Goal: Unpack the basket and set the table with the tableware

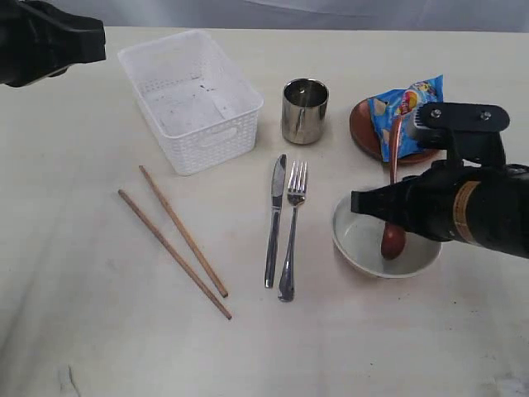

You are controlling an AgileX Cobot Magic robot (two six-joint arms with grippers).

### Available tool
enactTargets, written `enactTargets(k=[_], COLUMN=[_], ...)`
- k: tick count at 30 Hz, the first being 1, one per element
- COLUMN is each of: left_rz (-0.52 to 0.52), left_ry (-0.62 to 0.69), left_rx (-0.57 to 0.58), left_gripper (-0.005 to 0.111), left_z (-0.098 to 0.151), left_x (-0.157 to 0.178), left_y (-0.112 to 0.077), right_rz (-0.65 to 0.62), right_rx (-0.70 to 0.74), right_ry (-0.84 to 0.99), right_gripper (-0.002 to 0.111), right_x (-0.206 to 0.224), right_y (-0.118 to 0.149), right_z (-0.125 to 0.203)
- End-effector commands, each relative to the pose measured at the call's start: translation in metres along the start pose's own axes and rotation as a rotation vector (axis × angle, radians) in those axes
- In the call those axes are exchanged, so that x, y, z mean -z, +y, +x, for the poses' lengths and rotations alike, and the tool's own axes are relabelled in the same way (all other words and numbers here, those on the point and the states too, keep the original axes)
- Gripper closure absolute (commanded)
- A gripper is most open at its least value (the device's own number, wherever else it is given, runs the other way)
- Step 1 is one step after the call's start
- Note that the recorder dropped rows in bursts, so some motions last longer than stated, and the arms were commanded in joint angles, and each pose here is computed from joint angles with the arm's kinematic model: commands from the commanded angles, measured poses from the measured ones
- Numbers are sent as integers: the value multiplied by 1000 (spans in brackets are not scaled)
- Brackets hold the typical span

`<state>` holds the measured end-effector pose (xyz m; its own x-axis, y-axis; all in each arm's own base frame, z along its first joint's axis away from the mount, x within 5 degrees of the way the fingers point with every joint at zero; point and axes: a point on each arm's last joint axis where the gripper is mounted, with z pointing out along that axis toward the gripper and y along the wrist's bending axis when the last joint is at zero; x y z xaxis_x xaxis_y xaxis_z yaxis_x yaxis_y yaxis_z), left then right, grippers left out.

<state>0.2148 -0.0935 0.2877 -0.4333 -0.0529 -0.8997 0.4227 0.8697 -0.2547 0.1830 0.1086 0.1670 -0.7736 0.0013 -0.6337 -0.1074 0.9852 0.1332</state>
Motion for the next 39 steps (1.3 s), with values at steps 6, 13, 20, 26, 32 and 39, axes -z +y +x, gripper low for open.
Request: enactTargets(k=[6, 13, 20, 26, 32, 39], left_rz=[9, 9, 9, -25, -29, -75], left_ry=[-4, -6, -6, -25, -95, -189], left_rx=[9, 1, 1, 45, 91, 130], left_gripper=[107, 107, 107, 107, 107, 107], left_z=[1, 1, 1, -1, -25, -64], left_x=[2, 2, 2, 2, 4, -2], left_y=[-2, -2, -2, 1, -2, -2], right_rz=[6, -57, -48, -283, -333, -473], right_rx=[13, 18, 43, 54, 72, 209], right_ry=[-5, 20, -51, -206, -389, -518], right_gripper=[109, 85, 60, 60, 69, 109], right_x=[-14, -14, -5, 34, 69, 108], right_y=[4, 10, 10, 36, 48, 60], right_z=[-4, -2, -14, -54, -96, -114])
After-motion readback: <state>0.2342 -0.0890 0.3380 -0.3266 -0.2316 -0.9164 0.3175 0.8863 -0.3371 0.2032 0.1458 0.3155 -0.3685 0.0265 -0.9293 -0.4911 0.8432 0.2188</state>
